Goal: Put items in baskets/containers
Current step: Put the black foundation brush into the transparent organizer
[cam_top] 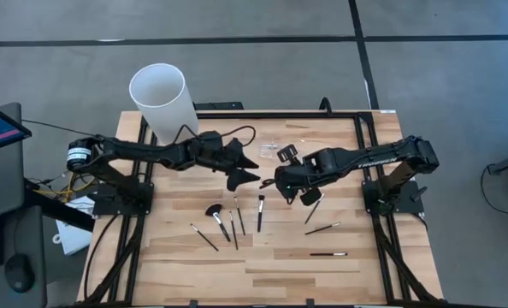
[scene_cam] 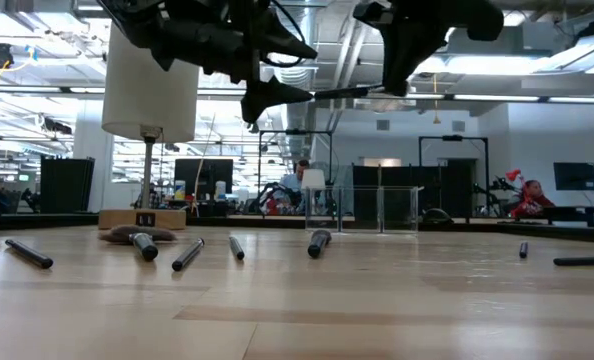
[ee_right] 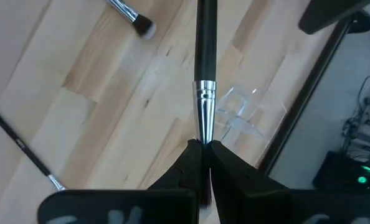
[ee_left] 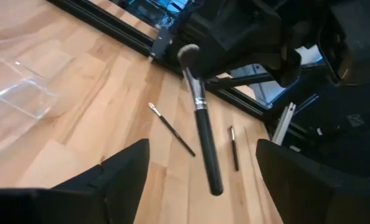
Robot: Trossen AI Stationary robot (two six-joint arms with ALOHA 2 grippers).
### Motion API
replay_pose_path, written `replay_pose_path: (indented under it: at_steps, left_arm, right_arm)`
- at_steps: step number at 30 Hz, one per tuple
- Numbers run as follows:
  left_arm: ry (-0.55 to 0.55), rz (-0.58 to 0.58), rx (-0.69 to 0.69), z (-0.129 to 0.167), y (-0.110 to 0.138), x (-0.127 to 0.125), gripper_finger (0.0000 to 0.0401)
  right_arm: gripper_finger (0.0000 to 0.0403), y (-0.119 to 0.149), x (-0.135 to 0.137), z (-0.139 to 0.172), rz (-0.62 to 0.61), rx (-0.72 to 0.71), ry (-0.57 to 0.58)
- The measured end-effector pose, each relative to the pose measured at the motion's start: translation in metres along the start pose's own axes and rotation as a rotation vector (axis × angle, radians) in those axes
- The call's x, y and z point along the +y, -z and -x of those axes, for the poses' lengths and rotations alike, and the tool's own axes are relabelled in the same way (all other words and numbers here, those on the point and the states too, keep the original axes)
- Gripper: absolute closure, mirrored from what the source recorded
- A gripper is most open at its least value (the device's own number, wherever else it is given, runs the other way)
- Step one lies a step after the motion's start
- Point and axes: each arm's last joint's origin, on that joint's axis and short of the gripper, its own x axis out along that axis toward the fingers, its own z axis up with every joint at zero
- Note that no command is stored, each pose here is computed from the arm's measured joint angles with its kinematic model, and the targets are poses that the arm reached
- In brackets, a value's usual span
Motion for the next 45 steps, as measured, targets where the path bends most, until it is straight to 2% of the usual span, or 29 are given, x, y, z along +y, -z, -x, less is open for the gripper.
replay_pose_path:
  at_steps: [12,18,25,31,40,45]
  left_arm:
    - [0.023,0.085,0.045,-0.011,0.01,-0.007,0.0097]
    - [0.029,0.103,0.049,-0.011,0.011,-0.009,0.0116]
    - [0.047,0.102,0.058,-0.011,0.011,-0.009,0.016]
    - [0.055,0.056,0.061,-0.011,0.012,-0.01,0.0212]
    - [0.061,0.01,0.057,-0.011,0.011,-0.01,0.0357]
    - [0.068,-0.021,0.048,-0.011,0.01,-0.011,0.0361]
  right_arm:
    - [0.039,-0.013,-0.006,0.01,0.124,-0.082,0.118]
    - [0.039,-0.022,-0.009,0.014,0.142,-0.152,0.165]
    - [0.039,-0.023,-0.009,0.015,0.153,-0.163,0.172]
    - [0.039,-0.023,-0.009,0.015,0.151,-0.163,0.171]
    - [0.0384,-0.022,-0.01,0.014,0.121,-0.166,0.169]
    - [0.0363,-0.022,-0.012,0.014,0.053,-0.175,0.177]
